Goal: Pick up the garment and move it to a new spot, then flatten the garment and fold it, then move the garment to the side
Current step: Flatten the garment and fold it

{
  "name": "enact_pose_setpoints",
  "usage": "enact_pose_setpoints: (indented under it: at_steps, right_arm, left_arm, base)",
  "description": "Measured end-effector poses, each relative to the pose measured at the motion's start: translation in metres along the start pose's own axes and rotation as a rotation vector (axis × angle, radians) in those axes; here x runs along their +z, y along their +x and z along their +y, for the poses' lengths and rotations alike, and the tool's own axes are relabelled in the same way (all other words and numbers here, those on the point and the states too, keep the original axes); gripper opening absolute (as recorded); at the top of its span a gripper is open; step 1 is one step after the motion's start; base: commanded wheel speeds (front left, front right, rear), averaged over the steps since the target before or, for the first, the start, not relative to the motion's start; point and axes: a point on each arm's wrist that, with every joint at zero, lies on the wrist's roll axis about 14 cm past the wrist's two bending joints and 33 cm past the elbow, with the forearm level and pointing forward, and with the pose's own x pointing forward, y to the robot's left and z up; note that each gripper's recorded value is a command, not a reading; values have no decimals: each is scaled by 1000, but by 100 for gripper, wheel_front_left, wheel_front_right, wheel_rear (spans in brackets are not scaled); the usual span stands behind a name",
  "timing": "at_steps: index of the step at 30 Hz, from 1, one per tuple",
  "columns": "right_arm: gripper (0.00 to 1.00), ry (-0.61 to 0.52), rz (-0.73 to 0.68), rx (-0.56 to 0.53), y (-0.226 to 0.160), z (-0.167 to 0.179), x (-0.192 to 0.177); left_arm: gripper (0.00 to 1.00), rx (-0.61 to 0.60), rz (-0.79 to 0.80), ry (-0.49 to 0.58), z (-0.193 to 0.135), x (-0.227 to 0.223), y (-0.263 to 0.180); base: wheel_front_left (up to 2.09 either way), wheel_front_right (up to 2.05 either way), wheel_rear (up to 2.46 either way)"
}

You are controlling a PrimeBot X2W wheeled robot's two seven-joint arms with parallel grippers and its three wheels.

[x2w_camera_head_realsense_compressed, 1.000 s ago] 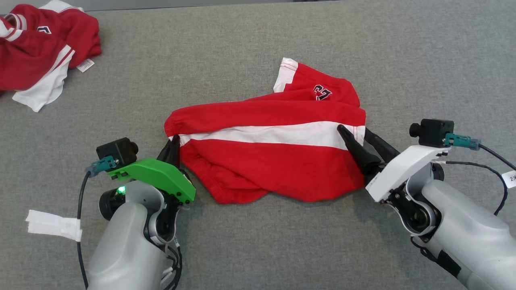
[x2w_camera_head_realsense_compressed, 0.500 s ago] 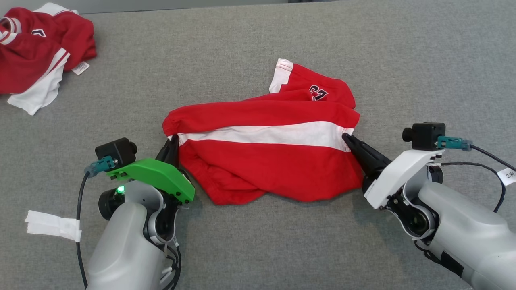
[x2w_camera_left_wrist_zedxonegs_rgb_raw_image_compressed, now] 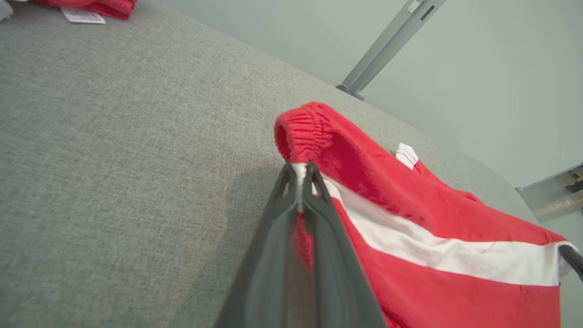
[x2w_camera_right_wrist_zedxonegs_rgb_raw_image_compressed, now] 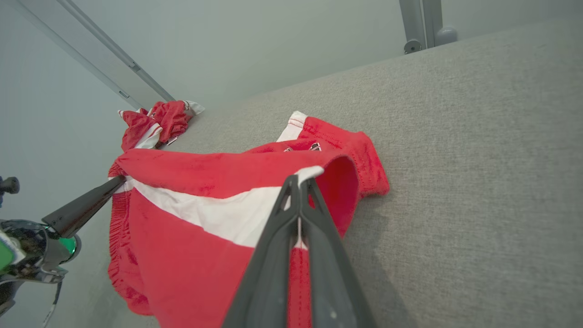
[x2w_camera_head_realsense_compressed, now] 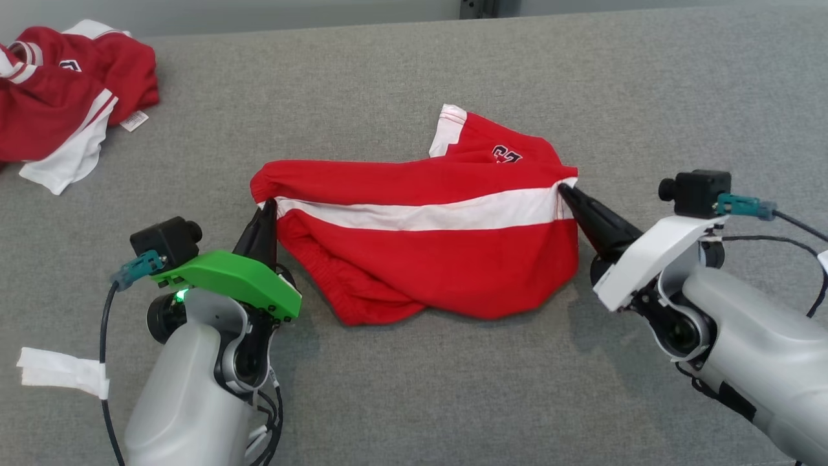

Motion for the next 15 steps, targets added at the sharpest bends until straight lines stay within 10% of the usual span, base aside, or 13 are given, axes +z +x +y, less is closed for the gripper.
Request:
enact_pose_setpoints:
  at_steps: [15]
  right_arm:
    - [0,-206,-408,120,-76,57,128]
  left_arm:
    - [0,-295,-245,-66,-92,86,-56]
  base:
    - [0,0,0]
